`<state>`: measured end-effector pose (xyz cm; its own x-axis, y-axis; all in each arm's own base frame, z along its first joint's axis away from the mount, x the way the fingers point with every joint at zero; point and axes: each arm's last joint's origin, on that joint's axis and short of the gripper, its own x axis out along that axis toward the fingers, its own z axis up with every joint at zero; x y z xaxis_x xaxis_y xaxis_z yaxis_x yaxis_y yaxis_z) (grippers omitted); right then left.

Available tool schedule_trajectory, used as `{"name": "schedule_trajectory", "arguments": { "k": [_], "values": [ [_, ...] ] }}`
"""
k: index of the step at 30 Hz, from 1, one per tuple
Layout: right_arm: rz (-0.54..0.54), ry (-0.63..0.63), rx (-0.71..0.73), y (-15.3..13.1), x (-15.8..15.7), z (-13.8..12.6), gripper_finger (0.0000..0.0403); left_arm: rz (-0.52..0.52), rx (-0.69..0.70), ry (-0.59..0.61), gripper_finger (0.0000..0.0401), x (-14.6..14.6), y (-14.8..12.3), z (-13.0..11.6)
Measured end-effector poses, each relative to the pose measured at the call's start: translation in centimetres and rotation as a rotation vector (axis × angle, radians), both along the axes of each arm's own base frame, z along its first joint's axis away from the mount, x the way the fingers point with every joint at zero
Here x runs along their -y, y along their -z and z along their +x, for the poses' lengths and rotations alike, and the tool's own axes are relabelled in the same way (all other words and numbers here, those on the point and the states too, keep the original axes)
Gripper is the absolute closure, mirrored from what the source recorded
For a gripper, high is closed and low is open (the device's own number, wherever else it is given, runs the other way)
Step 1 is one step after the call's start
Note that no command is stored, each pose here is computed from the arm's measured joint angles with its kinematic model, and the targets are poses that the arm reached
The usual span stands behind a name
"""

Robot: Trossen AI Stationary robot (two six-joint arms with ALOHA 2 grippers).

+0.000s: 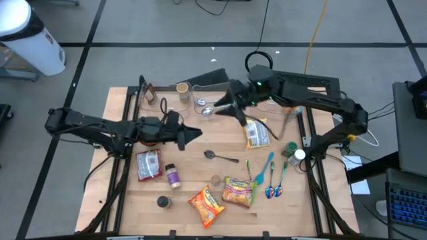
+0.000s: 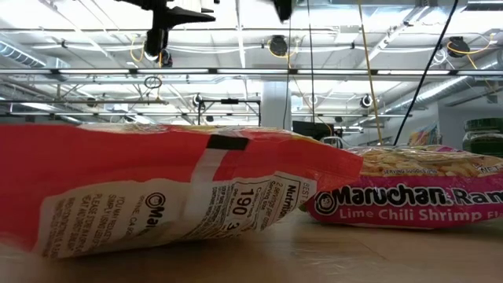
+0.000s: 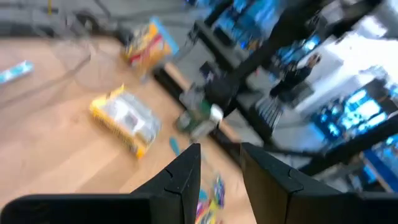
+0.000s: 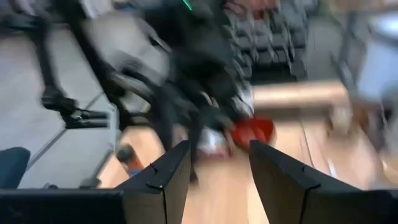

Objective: Pick & Place Food Item
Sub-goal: Put the black spoon into the middle transparent bin

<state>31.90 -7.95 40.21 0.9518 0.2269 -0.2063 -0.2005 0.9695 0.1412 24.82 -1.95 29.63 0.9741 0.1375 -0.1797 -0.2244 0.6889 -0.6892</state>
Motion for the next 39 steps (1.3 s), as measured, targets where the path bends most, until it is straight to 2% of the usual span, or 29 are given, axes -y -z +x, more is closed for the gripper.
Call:
{"name": "schedule_trajectory", "arguments": {
  "k": [5, 8, 10, 13, 17, 19, 23, 32, 39],
  "values": [
    [-0.259, 0.052, 0.057, -2.3, -4.5, -2.3, 0.0243, -0.027, -0.092, 0.014, 0.0281, 1.1, 0.9, -0.3],
    [-0.353, 0.079, 0.066, -3.3, -6.5, -4.0, 0.0243, -0.022, -0.118, 0.005, 0.0281, 1.6, 1.2, -0.5],
    [-0.359, 0.084, 0.077, -4.0, -7.3, -5.2, 0.0243, -0.01, -0.122, -0.009, 0.0281, 1.8, 1.2, -0.6],
    [-0.311, 0.092, 0.061, -4.5, -7.5, -6.6, 0.0243, 0.012, -0.123, -0.017, 0.0281, 1.8, 1.2, -0.6],
    [-0.233, 0.114, -0.07, -3.7, -7.1, -7.6, 0.0243, 0.04, -0.126, -0.033, 0.0281, 1.4, 1.2, -0.6],
    [-0.21, 0.112, -0.179, -2.5, -7.0, -7.5, 0.0243, 0.049, -0.124, -0.048, 0.0281, 1.0, 1.1, -0.5],
    [-0.184, 0.095, -0.308, 1.5, -6.9, -5.3, 0.0243, 0.068, -0.129, -0.083, 0.0281, 0.0, 1.1, -0.4],
    [-0.038, 0.021, -0.344, 11.2, -6.9, -0.1, 0.0218, 0.067, -0.129, -0.105, 0.0281, -1.1, 1.1, -0.3],
    [-0.058, 0.007, -0.455, 16.0, -7.1, 2.7, 0.0193, 0.044, -0.129, -0.1, 0.0281, -1.0, 1.2, -0.3]
  ]
}}
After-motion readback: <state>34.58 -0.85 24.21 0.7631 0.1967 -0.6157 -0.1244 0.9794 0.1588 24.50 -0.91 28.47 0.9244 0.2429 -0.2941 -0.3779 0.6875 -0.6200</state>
